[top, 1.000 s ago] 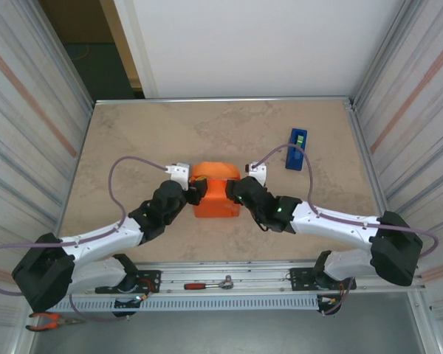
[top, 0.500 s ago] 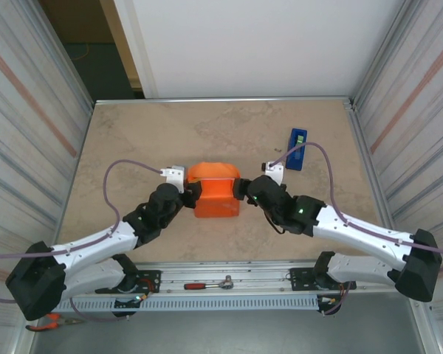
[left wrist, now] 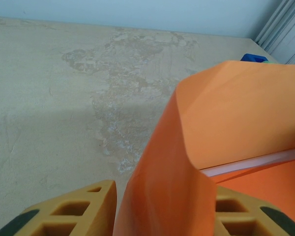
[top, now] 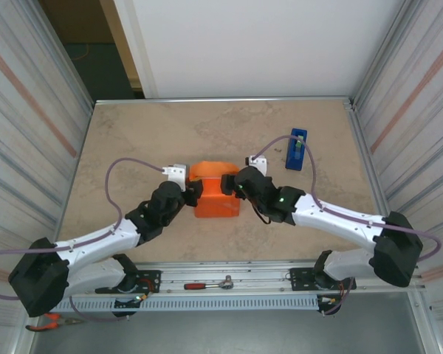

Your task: Wrap the gift box in paper

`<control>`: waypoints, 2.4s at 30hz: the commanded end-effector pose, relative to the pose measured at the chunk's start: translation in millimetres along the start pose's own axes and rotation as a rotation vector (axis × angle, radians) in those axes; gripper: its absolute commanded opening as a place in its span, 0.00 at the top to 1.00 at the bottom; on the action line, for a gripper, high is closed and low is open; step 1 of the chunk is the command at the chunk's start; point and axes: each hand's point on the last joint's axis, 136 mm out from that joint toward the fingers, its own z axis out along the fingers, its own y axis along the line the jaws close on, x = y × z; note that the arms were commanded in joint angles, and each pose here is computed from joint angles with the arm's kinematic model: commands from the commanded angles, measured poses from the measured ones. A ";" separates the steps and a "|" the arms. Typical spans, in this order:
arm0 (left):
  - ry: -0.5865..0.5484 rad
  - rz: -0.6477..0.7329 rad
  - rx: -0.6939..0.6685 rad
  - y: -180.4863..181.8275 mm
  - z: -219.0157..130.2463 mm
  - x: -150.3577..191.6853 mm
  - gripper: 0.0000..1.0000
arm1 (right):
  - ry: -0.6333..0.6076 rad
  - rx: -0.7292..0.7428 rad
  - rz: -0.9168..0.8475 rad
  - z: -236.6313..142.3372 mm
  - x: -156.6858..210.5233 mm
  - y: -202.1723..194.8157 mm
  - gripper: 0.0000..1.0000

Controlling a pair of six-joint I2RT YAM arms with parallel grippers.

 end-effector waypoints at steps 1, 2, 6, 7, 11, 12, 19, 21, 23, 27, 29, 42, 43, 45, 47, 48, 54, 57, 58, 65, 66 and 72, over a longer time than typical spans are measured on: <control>0.050 0.017 -0.030 2.9 3.5 11.4 0.61 | -0.046 0.040 -0.029 7.4 -4.2 1.8 0.02; 0.051 0.018 -0.029 1.8 3.7 11.5 0.61 | -0.041 0.063 -0.032 10.6 0.5 -3.1 0.02; 0.025 0.013 -0.021 -2.0 1.4 -0.7 0.60 | -0.014 0.120 -0.025 18.1 19.5 -19.7 0.00; 0.015 0.013 -0.019 -3.0 0.3 -5.6 0.59 | -0.006 0.126 -0.021 18.8 23.5 -22.2 0.01; -0.018 -0.001 0.013 -9.6 -1.4 -22.1 0.52 | 0.008 0.134 -0.011 17.6 32.9 -28.1 0.03; -0.022 -0.002 0.020 -11.4 -0.7 -23.5 0.52 | 0.011 0.136 -0.011 17.3 33.9 -28.8 0.03; -0.008 0.011 0.031 -18.9 14.4 -14.4 0.61 | 0.023 0.110 -0.015 10.2 33.1 -24.6 0.05; -0.004 0.024 0.024 -19.0 15.2 -10.5 0.66 | 0.021 0.104 -0.021 7.0 29.5 -23.1 0.06; 0.007 0.038 0.016 -18.3 15.7 -5.2 0.71 | 0.008 0.095 -0.034 3.6 23.4 -20.3 0.06; 0.014 0.044 0.000 -14.3 14.3 -0.6 0.76 | -0.015 0.098 -0.069 0.2 13.5 -17.7 0.07; 0.014 0.044 -0.003 -14.0 12.8 0.1 0.77 | -0.026 0.100 -0.085 -0.5 9.1 -15.6 0.08; 0.018 0.005 -0.057 -17.0 10.1 3.0 0.86 | -0.074 -0.012 -0.024 -25.9 -20.4 1.6 0.01; 0.020 0.005 -0.066 -16.9 9.9 3.7 0.86 | -0.078 -0.018 -0.010 -28.1 -20.5 1.7 0.00; 0.024 0.001 -0.082 -16.2 9.2 4.4 0.86 | -0.082 -0.017 0.005 -30.1 -17.7 -0.6 0.00; 0.027 0.000 -0.093 -15.2 9.3 5.9 0.86 | -0.088 -0.006 0.008 -31.3 -12.7 -1.7 0.01; 0.029 -0.004 -0.097 -14.6 9.6 6.8 0.86 | -0.089 0.006 0.005 -31.3 -9.1 -3.0 0.01; 0.034 -0.020 -0.121 -11.6 9.6 9.2 0.86 | -0.111 0.123 0.002 -30.4 12.2 -14.8 0.01; 0.035 -0.019 -0.138 -10.8 9.1 9.1 0.86 | -0.124 0.176 0.015 -27.0 20.1 -21.4 0.02; 0.032 -0.024 -0.146 -10.3 8.6 7.5 0.86 | -0.124 0.196 0.015 -24.4 21.6 -23.6 0.04; 0.017 -0.039 -0.181 -12.1 3.8 6.7 0.86 | -0.105 0.256 -0.061 -5.6 27.4 -19.3 0.18; 0.012 -0.043 -0.178 -13.3 3.5 5.7 0.85 | -0.099 0.262 -0.066 -3.3 28.2 -20.0 0.19; -0.040 -0.019 -0.076 -18.3 -0.8 -20.6 0.62 | -0.086 0.245 -0.057 1.8 27.4 -28.6 0.27</control>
